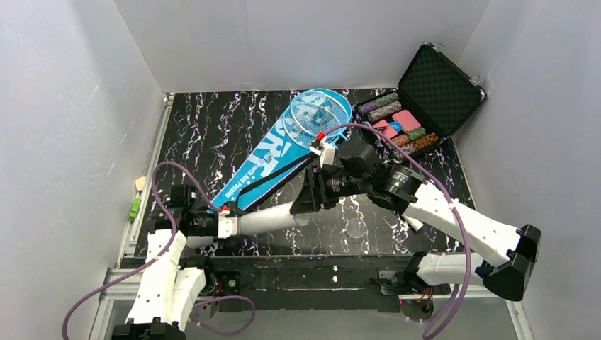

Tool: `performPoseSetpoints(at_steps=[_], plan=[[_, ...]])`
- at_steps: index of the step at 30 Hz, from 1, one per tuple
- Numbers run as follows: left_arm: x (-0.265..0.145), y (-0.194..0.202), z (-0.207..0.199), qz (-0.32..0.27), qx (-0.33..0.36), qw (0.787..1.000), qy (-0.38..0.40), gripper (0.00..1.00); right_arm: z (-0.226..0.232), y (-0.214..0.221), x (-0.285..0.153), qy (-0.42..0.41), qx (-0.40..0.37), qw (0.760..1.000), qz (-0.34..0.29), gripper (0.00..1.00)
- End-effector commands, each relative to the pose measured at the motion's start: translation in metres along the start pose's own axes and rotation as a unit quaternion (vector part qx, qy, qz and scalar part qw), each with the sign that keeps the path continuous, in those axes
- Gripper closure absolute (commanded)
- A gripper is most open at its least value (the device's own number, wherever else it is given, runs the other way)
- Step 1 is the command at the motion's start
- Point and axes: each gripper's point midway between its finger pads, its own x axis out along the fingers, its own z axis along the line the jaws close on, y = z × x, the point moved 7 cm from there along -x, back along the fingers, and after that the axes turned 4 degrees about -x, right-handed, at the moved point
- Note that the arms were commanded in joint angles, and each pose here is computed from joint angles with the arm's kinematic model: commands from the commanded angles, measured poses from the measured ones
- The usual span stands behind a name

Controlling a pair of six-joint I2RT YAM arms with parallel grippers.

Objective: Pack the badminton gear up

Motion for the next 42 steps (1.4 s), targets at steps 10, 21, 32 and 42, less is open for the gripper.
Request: performPoseSetpoints(at_steps=[10,21,32,42], plan=[[-0.003,-0.019,0.002,-0.037,0.013,0.999,-0.006,1.00,0.003,0.003,-0.045,0.024,-0.020,0.996,-0.079,0.42],[-0.005,-0.028,0.004,-0.051,0.015,0.999,-0.011,1.00,-0.027,0.013,-0.012,0.053,0.011,0.997,-0.057,0.30],[-0.005,-0.029,0.005,-0.053,0.015,0.998,-0.012,1.00,-0.044,0.018,0.011,0.058,0.040,0.996,-0.055,0.30],[-0.005,-0.031,0.004,-0.059,0.014,0.998,-0.012,1.00,-0.054,0.025,0.032,0.078,0.041,0.995,-0.047,0.31]])
